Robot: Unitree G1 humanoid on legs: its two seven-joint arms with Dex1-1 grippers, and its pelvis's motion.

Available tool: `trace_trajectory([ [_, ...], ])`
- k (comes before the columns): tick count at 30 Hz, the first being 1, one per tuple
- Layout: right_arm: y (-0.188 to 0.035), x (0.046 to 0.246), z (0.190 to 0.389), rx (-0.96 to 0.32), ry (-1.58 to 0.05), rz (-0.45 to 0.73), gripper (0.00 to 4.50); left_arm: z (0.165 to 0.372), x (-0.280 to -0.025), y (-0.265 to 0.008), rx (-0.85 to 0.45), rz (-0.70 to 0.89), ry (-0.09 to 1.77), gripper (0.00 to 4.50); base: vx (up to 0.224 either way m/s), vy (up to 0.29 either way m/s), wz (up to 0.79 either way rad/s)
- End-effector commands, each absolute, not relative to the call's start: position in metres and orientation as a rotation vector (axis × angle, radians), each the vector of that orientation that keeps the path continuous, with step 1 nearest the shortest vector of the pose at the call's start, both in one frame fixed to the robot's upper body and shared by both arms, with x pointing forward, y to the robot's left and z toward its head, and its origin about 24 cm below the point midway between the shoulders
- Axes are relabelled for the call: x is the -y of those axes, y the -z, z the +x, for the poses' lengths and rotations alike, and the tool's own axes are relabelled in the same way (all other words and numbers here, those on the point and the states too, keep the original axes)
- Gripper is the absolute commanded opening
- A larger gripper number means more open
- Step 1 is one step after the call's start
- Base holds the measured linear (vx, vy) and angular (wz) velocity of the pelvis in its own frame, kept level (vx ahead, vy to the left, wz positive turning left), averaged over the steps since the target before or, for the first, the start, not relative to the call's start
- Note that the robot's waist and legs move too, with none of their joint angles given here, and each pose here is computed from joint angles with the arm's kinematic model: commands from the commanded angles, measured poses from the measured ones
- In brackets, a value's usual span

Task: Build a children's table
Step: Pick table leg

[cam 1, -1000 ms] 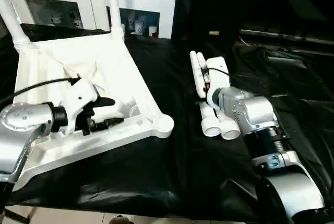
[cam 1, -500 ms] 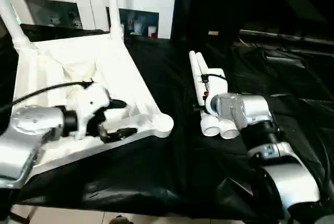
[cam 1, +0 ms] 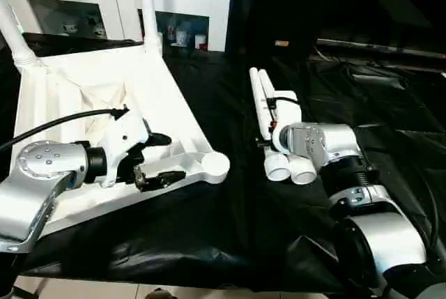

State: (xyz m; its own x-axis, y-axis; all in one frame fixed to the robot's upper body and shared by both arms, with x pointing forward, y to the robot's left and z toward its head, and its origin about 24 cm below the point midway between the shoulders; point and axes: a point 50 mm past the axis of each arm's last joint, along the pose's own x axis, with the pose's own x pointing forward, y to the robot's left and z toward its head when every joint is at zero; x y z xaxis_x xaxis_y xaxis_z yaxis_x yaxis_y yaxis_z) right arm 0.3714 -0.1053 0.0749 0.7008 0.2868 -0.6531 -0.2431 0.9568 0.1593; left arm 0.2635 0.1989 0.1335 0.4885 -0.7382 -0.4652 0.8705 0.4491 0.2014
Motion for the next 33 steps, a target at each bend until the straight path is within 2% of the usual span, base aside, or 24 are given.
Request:
trace_trajectory([
  [1, -0.081, 0.103, 0.374, -0.725, -0.309, 0.077, 4.50, 0.263, -0.193, -0.137, -0.318, 0.467, 1.040, 4.30, 0.000, 0.000, 0.00],
  [17, -0.080, 0.093, 0.372, -0.743, -0.399, 0.113, 4.50, 0.262, -0.191, -0.136, -0.314, 0.469, 1.039, 4.30, 0.000, 0.000, 0.00],
  [23, -0.079, 0.096, 0.372, -0.748, -0.388, 0.104, 4.50, 0.262, -0.189, -0.135, -0.312, 0.467, 1.042, 4.30, 0.000, 0.000, 0.00],
  [27, -0.071, 0.104, 0.372, -0.773, -0.320, 0.043, 4.50, 0.263, -0.189, -0.134, -0.312, 0.467, 1.044, 4.30, 0.000, 0.000, 0.00],
  [33, -0.064, 0.103, 0.369, -0.812, -0.330, 0.075, 4.50, 0.264, -0.188, -0.135, -0.309, 0.465, 1.049, 4.30, 0.000, 0.000, 0.00],
])
